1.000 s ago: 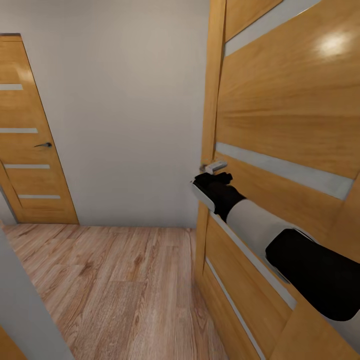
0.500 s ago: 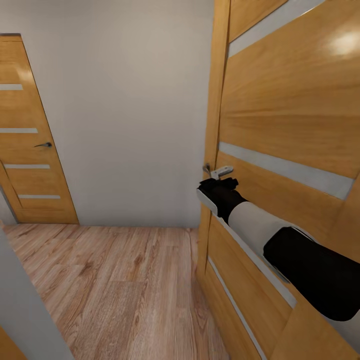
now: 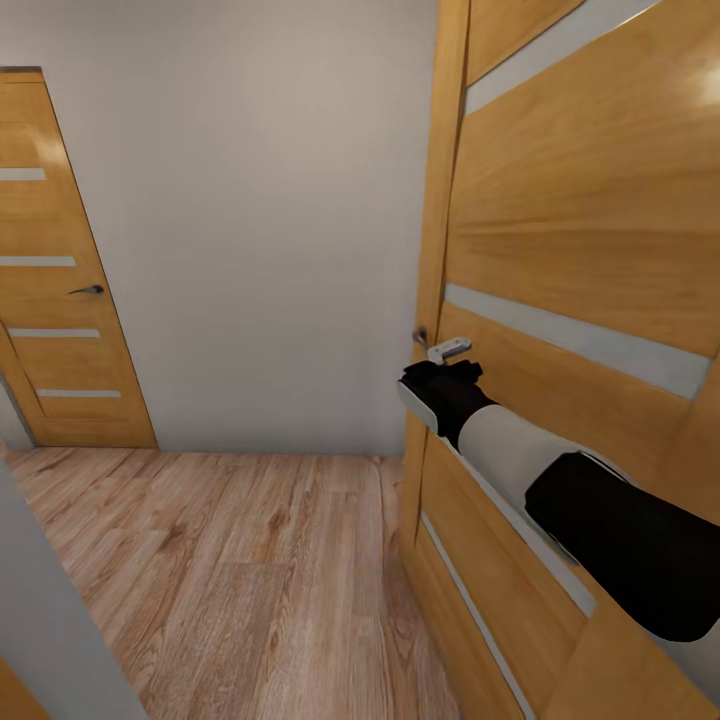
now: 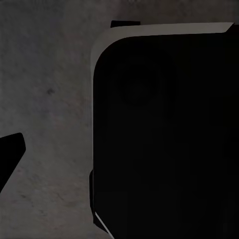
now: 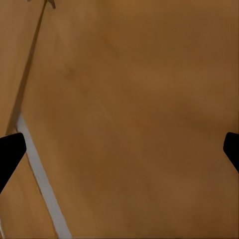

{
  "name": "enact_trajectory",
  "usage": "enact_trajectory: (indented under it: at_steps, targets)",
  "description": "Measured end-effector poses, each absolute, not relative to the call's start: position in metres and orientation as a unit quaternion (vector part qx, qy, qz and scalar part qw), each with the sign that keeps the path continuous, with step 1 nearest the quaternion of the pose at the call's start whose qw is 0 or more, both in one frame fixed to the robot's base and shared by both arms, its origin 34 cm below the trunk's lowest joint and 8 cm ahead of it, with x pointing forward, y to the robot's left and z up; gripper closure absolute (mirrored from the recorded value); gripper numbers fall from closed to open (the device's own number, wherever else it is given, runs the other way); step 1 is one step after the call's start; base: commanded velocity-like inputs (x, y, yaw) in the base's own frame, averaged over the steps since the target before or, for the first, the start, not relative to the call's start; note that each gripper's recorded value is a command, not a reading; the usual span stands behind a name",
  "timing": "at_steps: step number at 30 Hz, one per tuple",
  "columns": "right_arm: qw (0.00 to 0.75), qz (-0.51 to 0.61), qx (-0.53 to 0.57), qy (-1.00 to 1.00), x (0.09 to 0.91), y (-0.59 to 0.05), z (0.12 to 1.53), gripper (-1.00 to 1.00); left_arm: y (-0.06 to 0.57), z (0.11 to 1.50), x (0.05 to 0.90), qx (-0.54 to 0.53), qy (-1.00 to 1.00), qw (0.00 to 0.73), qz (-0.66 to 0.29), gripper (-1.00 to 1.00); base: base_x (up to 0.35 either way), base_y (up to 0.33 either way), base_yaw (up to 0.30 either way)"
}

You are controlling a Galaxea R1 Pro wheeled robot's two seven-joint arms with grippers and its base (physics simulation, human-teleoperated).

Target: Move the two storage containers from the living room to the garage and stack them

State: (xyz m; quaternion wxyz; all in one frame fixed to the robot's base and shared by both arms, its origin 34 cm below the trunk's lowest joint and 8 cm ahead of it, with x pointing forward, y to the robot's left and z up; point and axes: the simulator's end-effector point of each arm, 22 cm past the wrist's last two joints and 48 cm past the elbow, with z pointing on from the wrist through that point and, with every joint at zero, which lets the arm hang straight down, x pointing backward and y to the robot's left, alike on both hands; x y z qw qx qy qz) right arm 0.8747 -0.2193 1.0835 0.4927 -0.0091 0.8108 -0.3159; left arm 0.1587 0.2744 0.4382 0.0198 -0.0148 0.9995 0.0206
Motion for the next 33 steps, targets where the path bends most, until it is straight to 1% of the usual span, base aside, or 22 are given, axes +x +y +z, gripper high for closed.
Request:
enact_trajectory:
  at_steps: [7, 10, 14, 21, 33]
  targets:
    - [0.485, -0.31, -0.001, 0.818, 0.873, -0.223, 1.076, -1.0, 0.273, 0.438, 0.159, -0.013, 1.0, 0.02, 0.017, -1.0, 0.262, 0.0, 0.0]
    - [0.488, -0.313, -0.006, 0.815, 0.874, -0.22, 1.08, -1.0, 0.273, 0.438, 0.159, -0.013, 1.0, 0.02, 0.017, -1.0, 0.122, 0.0, 0.0]
    - [0.503, -0.307, -0.014, 0.808, 0.875, -0.207, 1.095, -1.0, 0.274, 0.438, 0.159, -0.013, 1.0, 0.02, 0.02, -1.0, 0.027, 0.0, 0.0]
    - [0.507, -0.301, -0.025, 0.807, 0.874, -0.194, 1.106, -1.0, 0.275, 0.438, 0.159, -0.014, 1.0, 0.02, 0.021, -1.0, 0.003, 0.0, 0.0]
    - [0.506, -0.294, -0.03, 0.81, 0.875, -0.189, 1.104, -1.0, 0.274, 0.438, 0.159, -0.014, 1.0, 0.02, 0.02, -1.0, 0.0, 0.0, 0.0]
